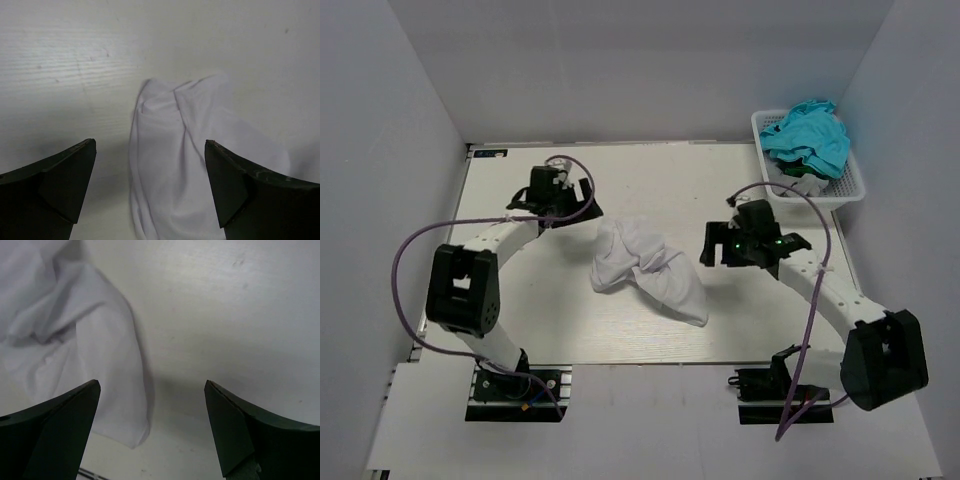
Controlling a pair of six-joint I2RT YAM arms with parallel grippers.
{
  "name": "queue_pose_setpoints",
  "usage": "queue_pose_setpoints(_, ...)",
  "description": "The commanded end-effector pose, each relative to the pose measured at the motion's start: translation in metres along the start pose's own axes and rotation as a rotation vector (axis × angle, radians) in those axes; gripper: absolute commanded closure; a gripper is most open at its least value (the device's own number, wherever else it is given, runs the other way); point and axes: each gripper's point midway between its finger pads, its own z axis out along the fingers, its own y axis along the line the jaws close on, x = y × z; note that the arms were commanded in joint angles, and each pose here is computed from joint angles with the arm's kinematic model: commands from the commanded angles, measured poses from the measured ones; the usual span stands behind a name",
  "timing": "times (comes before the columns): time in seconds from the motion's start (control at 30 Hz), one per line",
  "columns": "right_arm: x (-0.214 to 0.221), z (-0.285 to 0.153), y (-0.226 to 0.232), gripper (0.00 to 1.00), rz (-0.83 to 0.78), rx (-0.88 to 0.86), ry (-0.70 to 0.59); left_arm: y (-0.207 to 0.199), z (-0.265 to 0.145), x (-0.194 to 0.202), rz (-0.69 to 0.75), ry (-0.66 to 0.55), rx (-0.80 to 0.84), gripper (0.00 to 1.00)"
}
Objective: Fold and stack the t-shirts
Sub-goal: Flatten out the tshirt
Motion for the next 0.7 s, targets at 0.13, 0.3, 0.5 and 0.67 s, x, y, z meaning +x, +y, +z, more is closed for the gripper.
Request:
queue_pose_setpoints(0.13, 0.087, 0.005, 0.019, 0.09, -0.14, -0.004, 0.285, -0.006, 0.027, 0.046, 0.104, 0.176, -0.084, 0.05)
queue_pose_setpoints(0.3, 0.119, -0.003, 0.042, 0.15, -0.163, -0.094, 0.332, -0.021, 0.033, 0.057, 0.137, 0.181, -0.05, 0.23)
queue_pose_setpoints(0.5, 0.154, 0.004, 0.045, 0.18, -0.18, -0.082, 0.417, -0.016, 0.04, 0.072, 0.139, 0.221, -0.091, 0.53)
queue_pose_setpoints(0.67, 0.158, 0.016, 0.042, 0.22, -0.196, -0.029, 0.411, -0.02, 0.052, 0.054, 0.143, 0.178, -0.12, 0.55)
